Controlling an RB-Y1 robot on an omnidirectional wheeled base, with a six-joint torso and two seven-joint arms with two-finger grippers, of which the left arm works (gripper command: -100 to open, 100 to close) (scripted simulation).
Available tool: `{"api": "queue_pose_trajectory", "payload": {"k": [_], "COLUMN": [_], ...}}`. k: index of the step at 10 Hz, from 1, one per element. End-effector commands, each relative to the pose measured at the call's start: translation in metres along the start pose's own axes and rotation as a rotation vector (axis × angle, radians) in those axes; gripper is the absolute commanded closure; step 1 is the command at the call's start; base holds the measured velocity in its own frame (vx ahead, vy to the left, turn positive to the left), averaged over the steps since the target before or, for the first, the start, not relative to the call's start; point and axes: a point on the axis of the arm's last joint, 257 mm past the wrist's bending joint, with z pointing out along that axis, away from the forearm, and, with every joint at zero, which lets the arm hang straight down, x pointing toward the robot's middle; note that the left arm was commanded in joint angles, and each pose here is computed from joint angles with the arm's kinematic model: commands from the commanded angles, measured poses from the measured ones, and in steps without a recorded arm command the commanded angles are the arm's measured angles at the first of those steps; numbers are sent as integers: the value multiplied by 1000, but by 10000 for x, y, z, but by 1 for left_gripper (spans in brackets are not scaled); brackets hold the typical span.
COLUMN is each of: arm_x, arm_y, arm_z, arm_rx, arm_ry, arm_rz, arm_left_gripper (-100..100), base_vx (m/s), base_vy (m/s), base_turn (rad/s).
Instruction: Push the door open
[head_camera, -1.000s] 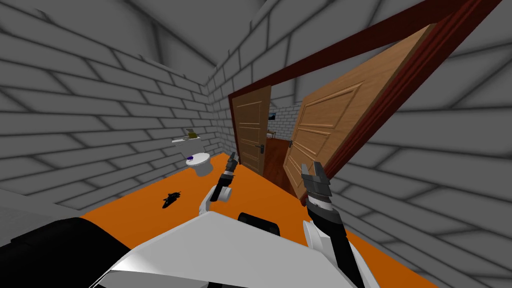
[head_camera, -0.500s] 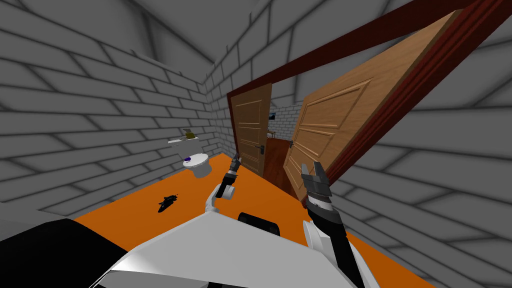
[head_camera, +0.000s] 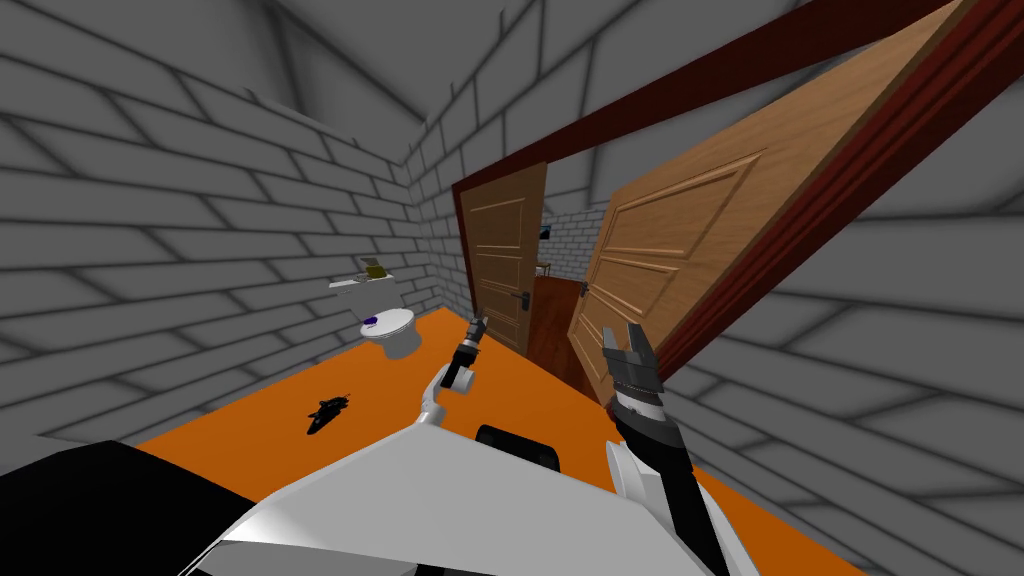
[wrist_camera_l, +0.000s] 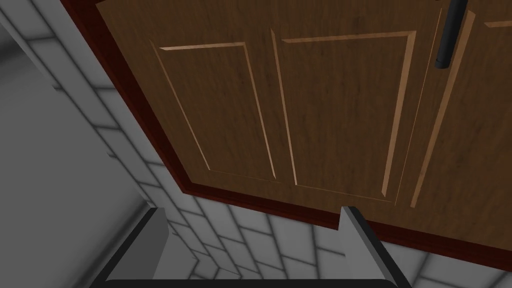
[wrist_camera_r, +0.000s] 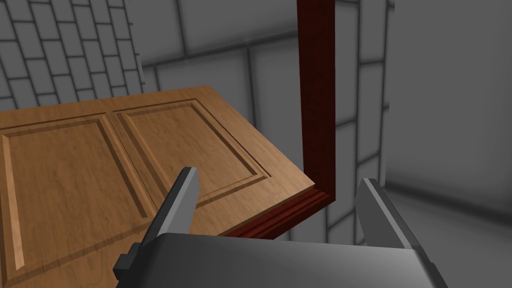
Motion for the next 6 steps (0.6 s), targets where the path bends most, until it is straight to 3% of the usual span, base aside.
{"api": "queue_pose_trajectory", "payload": {"k": [1, 3, 4, 6], "arm_x": [89, 194, 194, 307], "arm_y": [134, 269, 332, 465], "arm_z": [59, 141, 119, 197], "arm_rx": [-23, -44, -57, -79], "arm_ry": [14, 33, 32, 51], "arm_rz": [-10, -21, -21, -33], "arm_left_gripper": [-100, -100, -100, -100], "base_vx": [69, 89, 80, 65], "base_vy": [47, 56, 46, 44], "base_turn": [-21, -29, -8, -20]}}
